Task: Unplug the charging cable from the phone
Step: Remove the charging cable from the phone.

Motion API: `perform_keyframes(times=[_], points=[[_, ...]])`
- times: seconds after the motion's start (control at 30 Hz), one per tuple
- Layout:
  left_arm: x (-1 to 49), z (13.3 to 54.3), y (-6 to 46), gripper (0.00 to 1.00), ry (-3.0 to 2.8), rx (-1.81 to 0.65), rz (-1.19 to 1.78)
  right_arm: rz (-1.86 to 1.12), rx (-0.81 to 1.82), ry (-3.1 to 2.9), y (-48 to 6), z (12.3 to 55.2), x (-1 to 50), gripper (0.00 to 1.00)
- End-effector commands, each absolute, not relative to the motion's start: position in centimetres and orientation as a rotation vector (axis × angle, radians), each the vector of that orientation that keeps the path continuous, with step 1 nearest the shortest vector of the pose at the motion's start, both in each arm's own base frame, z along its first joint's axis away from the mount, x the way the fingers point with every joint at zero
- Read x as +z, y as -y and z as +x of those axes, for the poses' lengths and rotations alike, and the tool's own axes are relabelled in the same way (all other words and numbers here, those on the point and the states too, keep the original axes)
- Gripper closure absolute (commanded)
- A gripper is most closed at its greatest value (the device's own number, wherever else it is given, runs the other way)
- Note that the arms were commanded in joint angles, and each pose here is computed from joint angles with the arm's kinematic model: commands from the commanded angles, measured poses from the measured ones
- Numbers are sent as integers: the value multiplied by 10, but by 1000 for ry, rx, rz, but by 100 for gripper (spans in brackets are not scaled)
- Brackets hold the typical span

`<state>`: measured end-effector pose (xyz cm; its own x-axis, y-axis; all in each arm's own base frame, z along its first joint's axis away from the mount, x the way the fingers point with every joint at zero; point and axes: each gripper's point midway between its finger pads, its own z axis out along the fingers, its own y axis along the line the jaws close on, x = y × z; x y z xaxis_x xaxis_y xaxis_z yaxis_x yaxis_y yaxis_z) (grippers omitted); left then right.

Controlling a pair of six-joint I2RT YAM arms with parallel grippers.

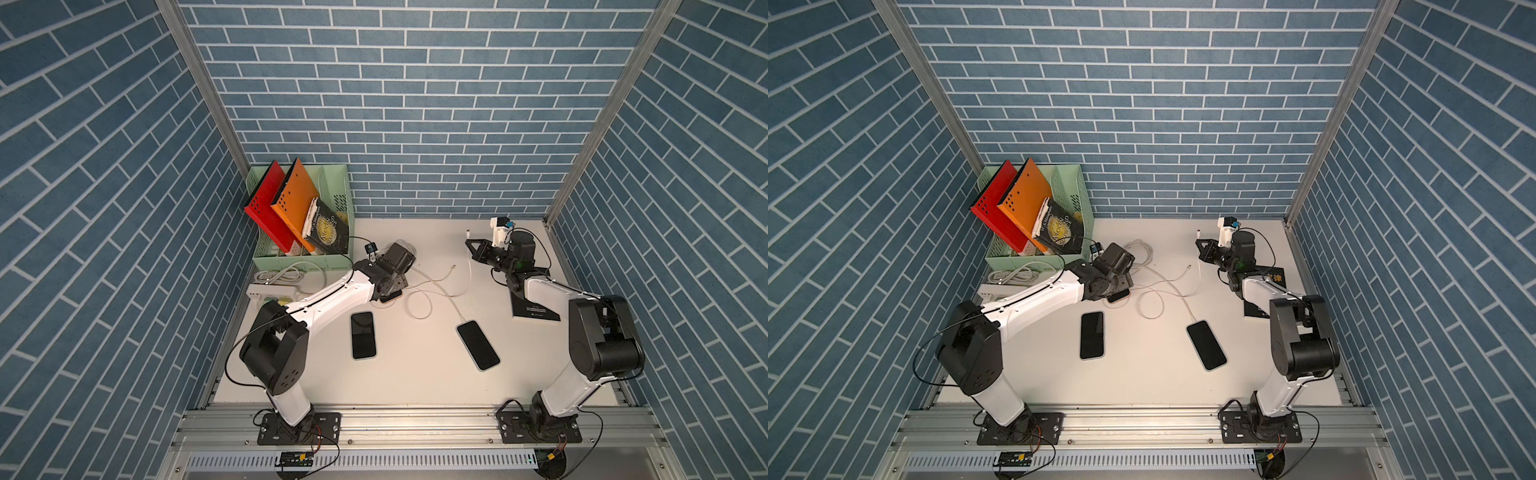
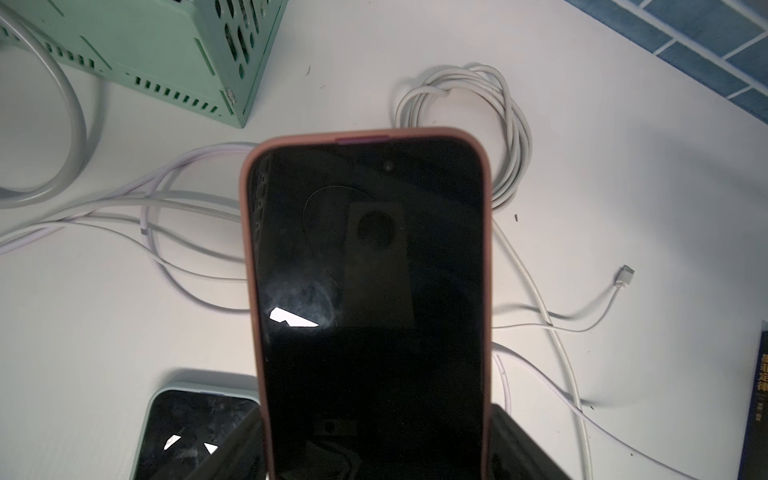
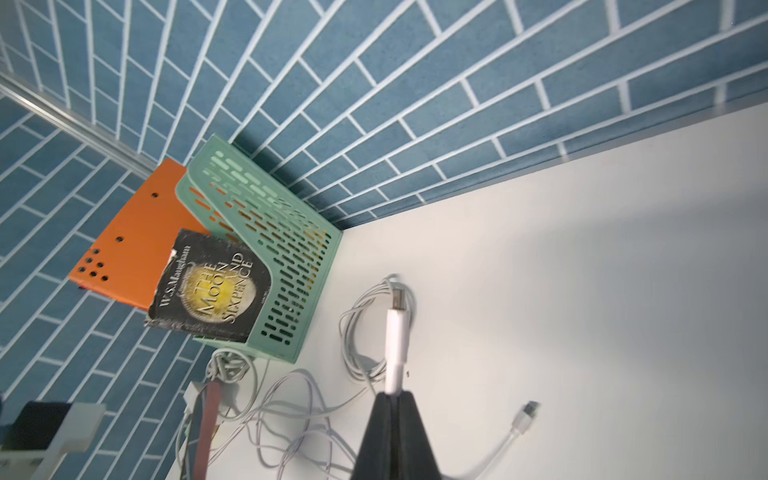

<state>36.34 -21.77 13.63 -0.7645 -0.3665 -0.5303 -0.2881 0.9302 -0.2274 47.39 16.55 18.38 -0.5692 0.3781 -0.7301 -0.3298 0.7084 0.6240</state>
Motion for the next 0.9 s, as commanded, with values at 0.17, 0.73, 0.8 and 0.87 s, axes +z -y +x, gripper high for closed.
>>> perform_keyframes(times=[0.17, 0.73, 0.8, 0.87], points=[[141, 364, 215, 97, -2487, -165, -387, 313, 795, -1995, -119, 518, 148, 100], [111, 349, 231, 97, -2618, -178, -240, 525, 705, -2134, -77, 551, 72, 100], [108, 347, 233, 97, -2627, -172, -227, 534, 695, -2151, -75, 549, 65, 100], [106, 346, 234, 97, -2632, -167, -218, 540, 682, -2159, -73, 547, 62, 100]])
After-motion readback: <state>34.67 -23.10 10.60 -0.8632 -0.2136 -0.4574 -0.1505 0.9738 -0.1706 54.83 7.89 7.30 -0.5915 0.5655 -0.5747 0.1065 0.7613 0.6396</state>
